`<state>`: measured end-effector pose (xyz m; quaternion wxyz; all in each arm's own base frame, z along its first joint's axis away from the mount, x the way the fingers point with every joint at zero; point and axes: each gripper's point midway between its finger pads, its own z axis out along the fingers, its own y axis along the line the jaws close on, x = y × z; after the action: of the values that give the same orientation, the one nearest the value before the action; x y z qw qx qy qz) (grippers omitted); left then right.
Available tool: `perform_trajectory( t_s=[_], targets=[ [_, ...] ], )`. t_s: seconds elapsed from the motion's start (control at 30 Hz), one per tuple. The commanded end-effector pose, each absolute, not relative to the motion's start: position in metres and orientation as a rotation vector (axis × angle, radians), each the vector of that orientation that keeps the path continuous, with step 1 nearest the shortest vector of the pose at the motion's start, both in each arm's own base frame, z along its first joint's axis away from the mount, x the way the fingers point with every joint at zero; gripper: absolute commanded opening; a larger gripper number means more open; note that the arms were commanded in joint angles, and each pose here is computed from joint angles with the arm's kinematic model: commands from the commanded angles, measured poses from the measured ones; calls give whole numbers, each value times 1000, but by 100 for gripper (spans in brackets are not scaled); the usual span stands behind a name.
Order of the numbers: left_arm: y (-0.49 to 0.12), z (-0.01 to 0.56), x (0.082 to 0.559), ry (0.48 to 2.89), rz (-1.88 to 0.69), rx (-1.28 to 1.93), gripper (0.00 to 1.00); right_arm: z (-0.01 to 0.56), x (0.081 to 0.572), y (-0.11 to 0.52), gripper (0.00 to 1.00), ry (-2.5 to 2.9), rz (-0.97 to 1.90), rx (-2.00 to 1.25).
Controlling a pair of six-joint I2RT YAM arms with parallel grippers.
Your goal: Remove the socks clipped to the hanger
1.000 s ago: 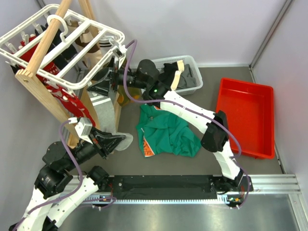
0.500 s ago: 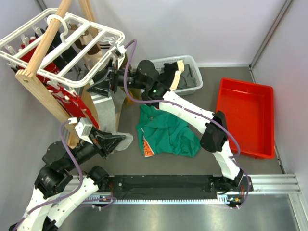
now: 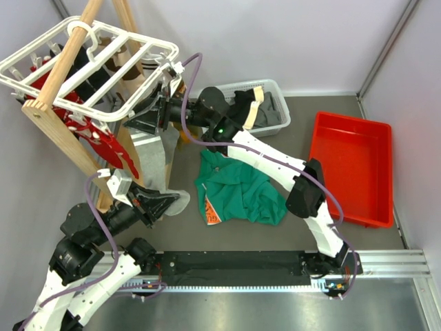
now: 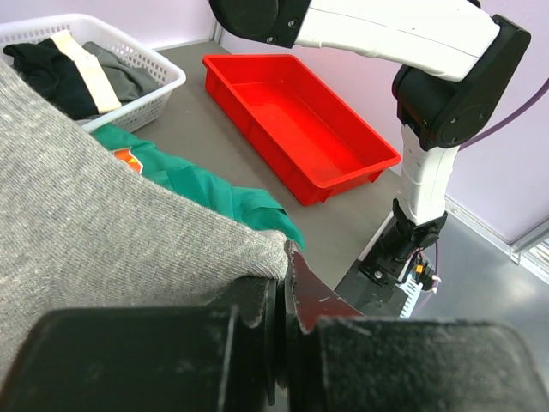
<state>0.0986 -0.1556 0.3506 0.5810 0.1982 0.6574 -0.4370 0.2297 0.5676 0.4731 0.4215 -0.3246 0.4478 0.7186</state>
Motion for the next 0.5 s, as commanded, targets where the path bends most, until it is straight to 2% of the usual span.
perform_trajectory(
  t_s=[0.0, 0.07, 0.1, 0.13, 0.47],
  targets=[
    [-153, 360, 97, 1495, -1021, 456, 0, 500, 218, 562, 43, 1020, 1846, -791],
    [-153, 358, 98, 1501, -1019, 456, 0, 501, 217, 562, 25, 1018, 1847, -795],
    [-154, 357, 98, 1504, -1018, 456, 0, 502, 217, 561, 8, 1017, 1849, -794],
    [-154, 357, 99, 1504, -1018, 456, 0, 502, 217, 561, 0, 1020, 1851, -793],
    [-145, 345, 102, 1548, -974, 406, 0, 502, 217, 560, 0, 1034, 1860, -775]
  ],
)
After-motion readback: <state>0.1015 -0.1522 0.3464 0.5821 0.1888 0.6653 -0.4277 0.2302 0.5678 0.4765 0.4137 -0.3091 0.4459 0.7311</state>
